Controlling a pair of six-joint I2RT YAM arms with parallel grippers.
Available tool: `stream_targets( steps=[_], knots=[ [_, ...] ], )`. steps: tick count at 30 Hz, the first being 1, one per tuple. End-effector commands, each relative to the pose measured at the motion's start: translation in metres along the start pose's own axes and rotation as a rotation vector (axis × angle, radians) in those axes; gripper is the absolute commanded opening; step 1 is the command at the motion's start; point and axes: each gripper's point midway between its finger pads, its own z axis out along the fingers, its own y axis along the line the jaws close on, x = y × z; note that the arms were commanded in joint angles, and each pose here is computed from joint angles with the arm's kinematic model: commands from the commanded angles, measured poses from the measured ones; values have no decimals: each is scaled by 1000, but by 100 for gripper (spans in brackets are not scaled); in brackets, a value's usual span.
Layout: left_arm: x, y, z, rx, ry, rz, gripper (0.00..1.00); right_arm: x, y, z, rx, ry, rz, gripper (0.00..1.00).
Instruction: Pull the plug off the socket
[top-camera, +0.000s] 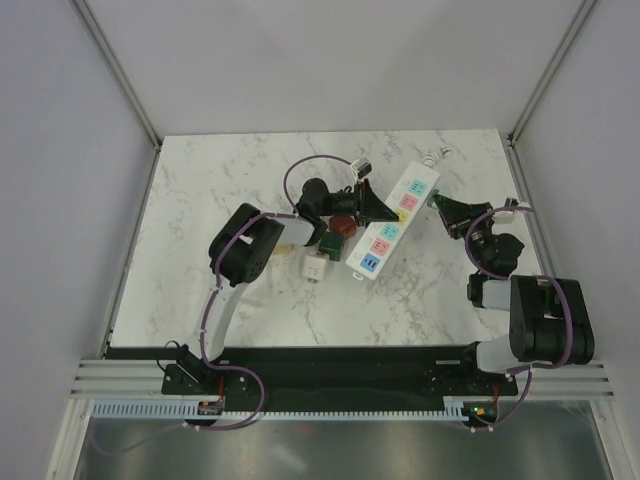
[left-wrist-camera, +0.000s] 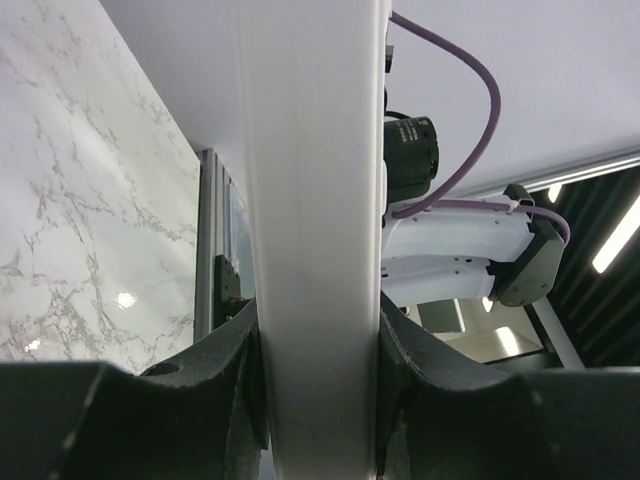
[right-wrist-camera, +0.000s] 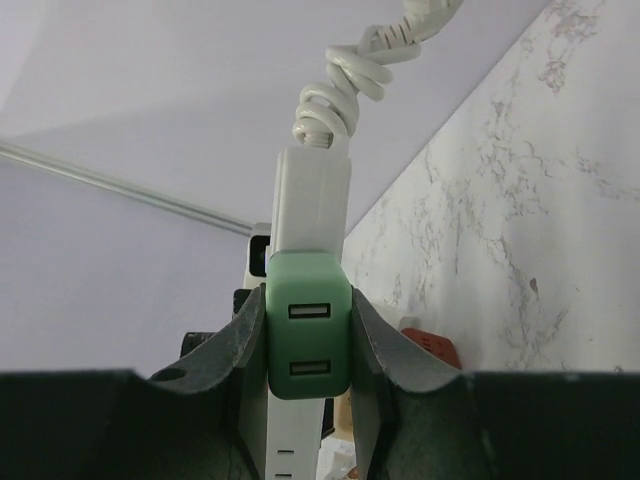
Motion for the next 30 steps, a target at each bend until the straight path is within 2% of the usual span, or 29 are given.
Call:
stream_targets(
  steps=[1,4,9,10,12,13,14,15,16,17,21,26,30],
  knots=[
    [-15,-81,-10,212,-79,340,2,-59,76,-20,-296,-322,-80,0],
    [-16,-74,-7,175,-82,345,2,-67,71,-26,-271,-372,-35,0],
    [-7,-60,8,129,-53,359,2,-75,58,-24,-216,-397,57,0],
    [-5,-58,10,119,-47,358,2,-73,47,-20,-160,-381,67,0],
    [0,-40,20,53,-28,341,2,-72,33,-10,-58,-339,0,0],
    [1,-37,24,23,-25,346,2,-66,14,-10,67,-302,-17,0],
    [1,-11,27,-80,-24,331,2,-65,6,-10,125,-278,-123,0],
    [9,-3,35,-114,-7,339,2,-70,20,-7,120,-271,-179,0],
    [12,7,38,-160,-1,332,2,-64,7,-9,189,-231,-200,0],
    [9,16,41,-196,-8,367,2,-64,5,-11,209,-211,-278,0],
    [14,46,45,-260,-4,321,2,-63,6,-20,267,-167,-400,0],
    [10,75,48,-312,-5,301,2,-52,-3,-21,288,-90,-421,0],
    [6,106,46,-414,-6,296,2,-38,-14,-18,280,-28,-387,0]
  ],
)
